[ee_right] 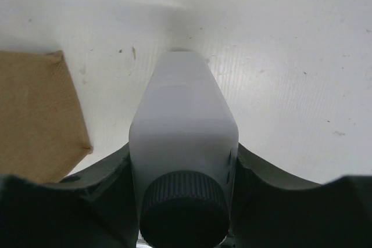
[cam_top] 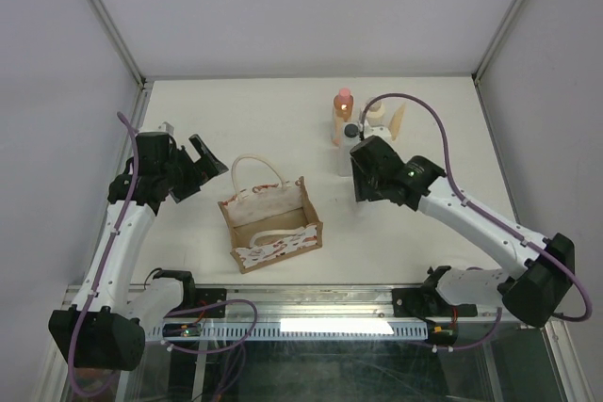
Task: Take the personal care products out of the canvas bag
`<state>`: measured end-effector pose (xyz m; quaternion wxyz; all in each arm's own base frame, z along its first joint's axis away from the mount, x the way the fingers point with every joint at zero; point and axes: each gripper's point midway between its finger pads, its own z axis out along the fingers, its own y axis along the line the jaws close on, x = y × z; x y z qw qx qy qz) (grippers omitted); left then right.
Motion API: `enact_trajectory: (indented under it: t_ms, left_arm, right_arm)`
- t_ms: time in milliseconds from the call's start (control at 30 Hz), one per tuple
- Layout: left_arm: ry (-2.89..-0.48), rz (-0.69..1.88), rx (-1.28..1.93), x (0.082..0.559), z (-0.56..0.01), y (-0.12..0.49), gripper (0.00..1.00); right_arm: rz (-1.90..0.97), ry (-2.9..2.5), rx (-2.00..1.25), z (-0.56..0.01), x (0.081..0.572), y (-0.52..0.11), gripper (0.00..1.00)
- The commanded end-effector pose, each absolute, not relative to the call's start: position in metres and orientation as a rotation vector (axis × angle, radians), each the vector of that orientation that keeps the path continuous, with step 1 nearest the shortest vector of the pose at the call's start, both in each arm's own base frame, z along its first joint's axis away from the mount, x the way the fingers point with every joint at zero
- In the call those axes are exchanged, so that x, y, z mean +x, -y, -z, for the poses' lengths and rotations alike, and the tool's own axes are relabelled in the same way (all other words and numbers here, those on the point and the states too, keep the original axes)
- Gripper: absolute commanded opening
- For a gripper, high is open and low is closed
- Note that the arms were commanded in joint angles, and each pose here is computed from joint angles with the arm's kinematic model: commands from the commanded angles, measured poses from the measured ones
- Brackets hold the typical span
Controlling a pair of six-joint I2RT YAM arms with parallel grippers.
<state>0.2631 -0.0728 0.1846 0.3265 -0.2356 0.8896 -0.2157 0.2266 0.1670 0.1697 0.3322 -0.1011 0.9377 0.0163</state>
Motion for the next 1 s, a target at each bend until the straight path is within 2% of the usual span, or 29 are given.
enact_trajectory:
  t_ms: [0, 367, 533, 967]
  left_arm:
    - [-2.249, 0.61, -0.552, 0.275, -0.211, 0.078, 0.99]
    - [-2.239, 0.613, -0.549, 0.275, -0.216, 0.079, 0.99]
    - [-2.234, 0.612, -0.551, 0.275, -0.217, 0.078, 0.99]
    - [-2.23, 0.604, -0.564, 0.275, -0.218, 0.077, 0.99]
  right_arm:
    - [-0.082, -2.313, -0.078, -0.203, 0.272, -0.154, 0.0]
    - [-0.066, -2.359, -0.035, -0.207, 0.36, -0.114, 0.0]
    - [-0.101, -2.426, -0.01, -0.201, 0.393, -0.116, 0.0]
    - [-0.1, -2.512, -0.017, -0.188, 0.417, -0.127, 0.0]
